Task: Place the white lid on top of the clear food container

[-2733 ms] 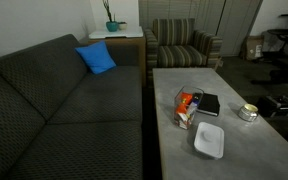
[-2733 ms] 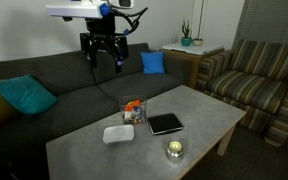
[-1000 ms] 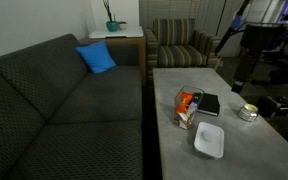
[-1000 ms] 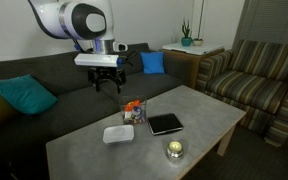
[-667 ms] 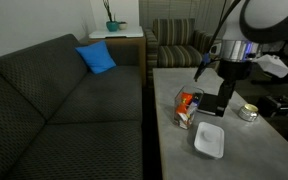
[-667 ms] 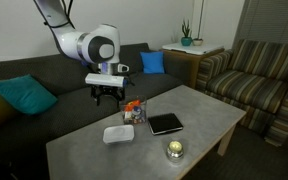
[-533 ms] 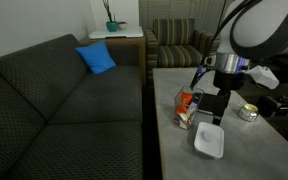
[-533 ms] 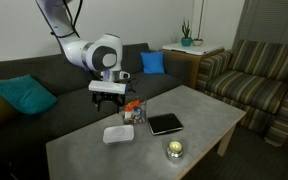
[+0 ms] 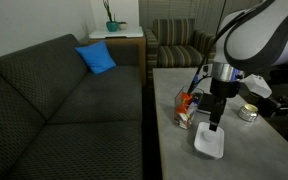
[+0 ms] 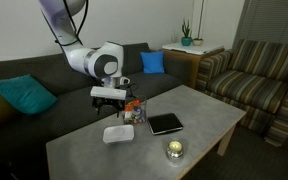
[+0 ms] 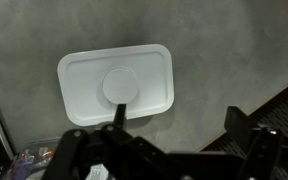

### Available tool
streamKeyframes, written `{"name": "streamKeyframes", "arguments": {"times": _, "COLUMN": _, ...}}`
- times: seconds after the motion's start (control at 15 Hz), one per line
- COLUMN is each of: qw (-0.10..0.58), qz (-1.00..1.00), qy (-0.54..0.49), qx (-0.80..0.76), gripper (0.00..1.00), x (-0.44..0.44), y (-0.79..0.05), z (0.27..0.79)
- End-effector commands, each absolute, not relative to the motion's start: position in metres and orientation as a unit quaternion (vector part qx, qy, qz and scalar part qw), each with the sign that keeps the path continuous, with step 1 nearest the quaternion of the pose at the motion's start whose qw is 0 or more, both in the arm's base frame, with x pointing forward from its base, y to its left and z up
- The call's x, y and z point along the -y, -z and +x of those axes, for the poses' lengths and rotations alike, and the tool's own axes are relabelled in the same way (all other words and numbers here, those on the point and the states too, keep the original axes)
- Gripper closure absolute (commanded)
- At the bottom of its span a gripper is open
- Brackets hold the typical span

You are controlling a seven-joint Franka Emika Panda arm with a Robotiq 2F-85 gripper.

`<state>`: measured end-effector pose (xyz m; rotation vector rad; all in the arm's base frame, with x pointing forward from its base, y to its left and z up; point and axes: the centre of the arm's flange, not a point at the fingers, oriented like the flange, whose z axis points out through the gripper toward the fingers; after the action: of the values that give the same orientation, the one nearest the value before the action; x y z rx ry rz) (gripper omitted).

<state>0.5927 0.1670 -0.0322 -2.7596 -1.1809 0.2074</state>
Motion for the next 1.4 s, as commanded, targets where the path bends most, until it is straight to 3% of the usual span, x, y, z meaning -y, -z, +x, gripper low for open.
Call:
{"name": "streamKeyframes", "arguments": {"times": 0.0, "qw": 0.042, "qz": -0.916, "qy": -0.064, "qx": 0.394, "gripper": 0.00, "x": -0.164, "y": 0.049, "z": 0.599}}
{"name": "streamKeyframes", "arguments": {"times": 0.53, "qw": 0.018, "qz": -0.915, "qy": -0.037, "qx": 0.402, "gripper": 0.00, "x": -0.152, "y": 0.125, "z": 0.610}}
{"name": "streamKeyframes", "arguments": {"times": 1.33, "qw": 0.011, "qz": -0.922, "qy": -0.002, "qx": 0.386, "gripper": 0.00, "x": -0.159, "y": 0.157, "z": 0.615}}
